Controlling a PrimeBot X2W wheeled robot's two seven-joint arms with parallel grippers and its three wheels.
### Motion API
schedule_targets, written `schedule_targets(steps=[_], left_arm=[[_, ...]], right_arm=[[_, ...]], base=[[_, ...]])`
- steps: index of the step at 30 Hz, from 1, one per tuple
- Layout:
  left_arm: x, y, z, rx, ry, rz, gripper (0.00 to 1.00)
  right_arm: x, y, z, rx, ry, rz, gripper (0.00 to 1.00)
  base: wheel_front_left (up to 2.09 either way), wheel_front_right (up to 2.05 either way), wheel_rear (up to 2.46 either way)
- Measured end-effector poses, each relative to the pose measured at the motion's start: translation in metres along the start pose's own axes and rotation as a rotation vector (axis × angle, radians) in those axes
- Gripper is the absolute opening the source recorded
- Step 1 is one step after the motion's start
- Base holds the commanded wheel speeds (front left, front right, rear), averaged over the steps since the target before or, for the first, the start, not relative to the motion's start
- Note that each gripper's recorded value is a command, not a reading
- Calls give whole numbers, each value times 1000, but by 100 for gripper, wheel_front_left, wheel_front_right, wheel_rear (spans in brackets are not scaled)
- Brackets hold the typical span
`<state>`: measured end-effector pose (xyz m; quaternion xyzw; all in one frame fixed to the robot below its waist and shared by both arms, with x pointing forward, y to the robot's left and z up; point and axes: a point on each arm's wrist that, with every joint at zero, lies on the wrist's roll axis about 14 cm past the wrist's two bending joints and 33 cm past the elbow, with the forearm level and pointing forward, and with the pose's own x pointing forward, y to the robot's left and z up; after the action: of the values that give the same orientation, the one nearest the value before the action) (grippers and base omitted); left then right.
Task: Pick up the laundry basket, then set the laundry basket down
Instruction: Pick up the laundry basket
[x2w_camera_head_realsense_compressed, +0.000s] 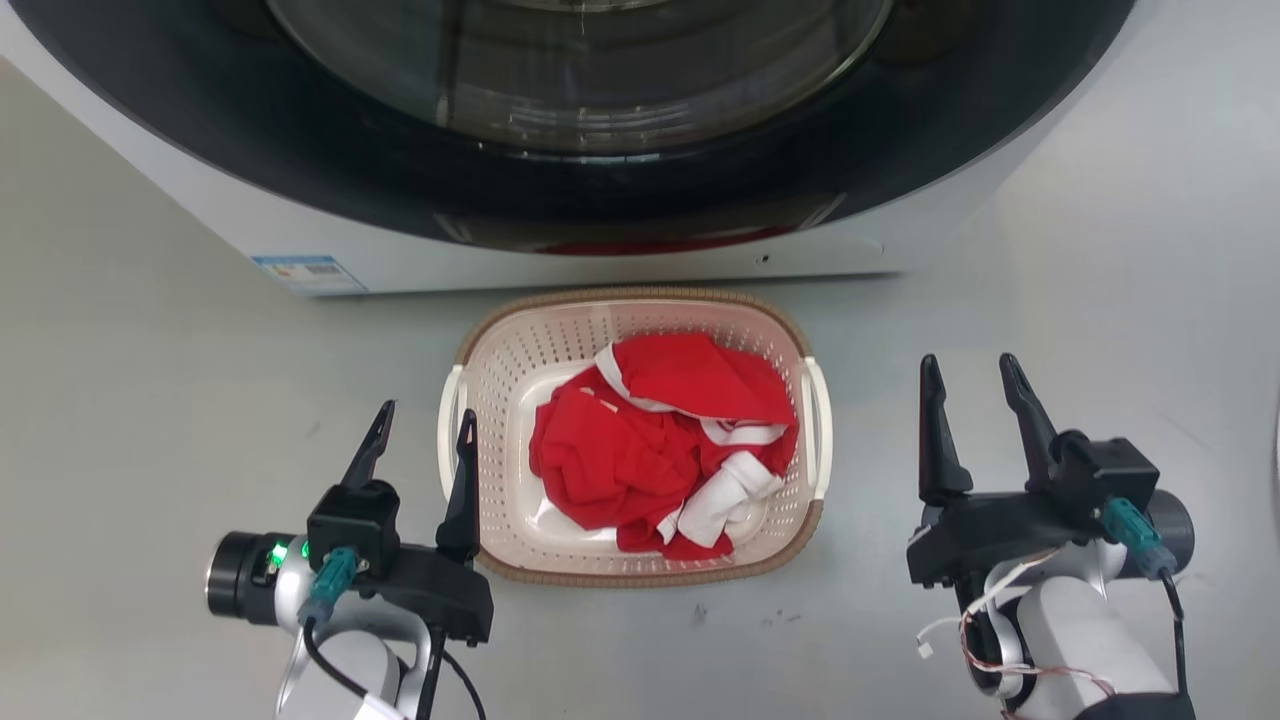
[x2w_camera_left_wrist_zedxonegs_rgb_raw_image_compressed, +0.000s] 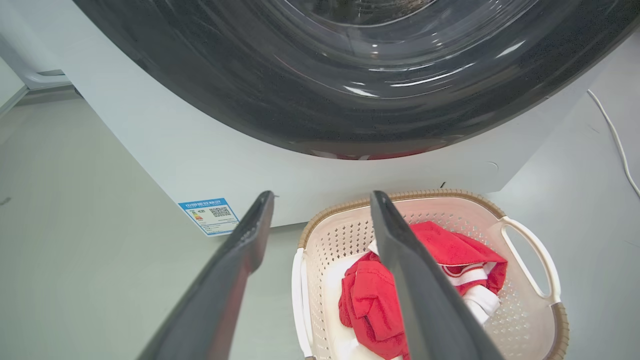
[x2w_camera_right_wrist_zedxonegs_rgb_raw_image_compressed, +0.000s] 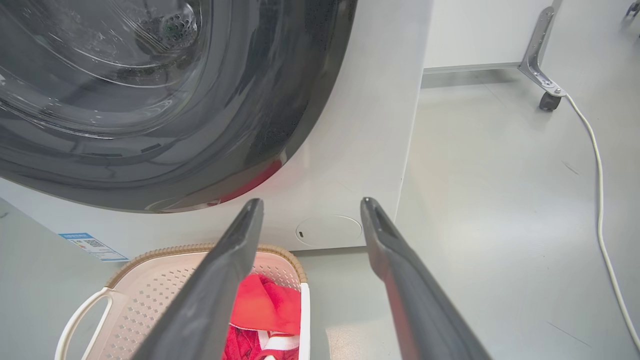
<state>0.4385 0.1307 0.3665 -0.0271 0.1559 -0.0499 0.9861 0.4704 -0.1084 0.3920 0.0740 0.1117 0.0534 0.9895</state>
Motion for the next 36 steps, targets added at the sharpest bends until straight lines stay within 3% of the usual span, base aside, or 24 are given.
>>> schedule_targets(steps=[25, 36], left_arm=[[84, 13, -119, -25, 296, 1, 100], [94, 41, -182, -47, 426, 115, 100]], right_arm=[[75, -11, -140, 13, 302, -1, 100], [95, -7, -197, 13, 374, 33, 100]], base=[[0, 0, 0], [0, 0, 0]])
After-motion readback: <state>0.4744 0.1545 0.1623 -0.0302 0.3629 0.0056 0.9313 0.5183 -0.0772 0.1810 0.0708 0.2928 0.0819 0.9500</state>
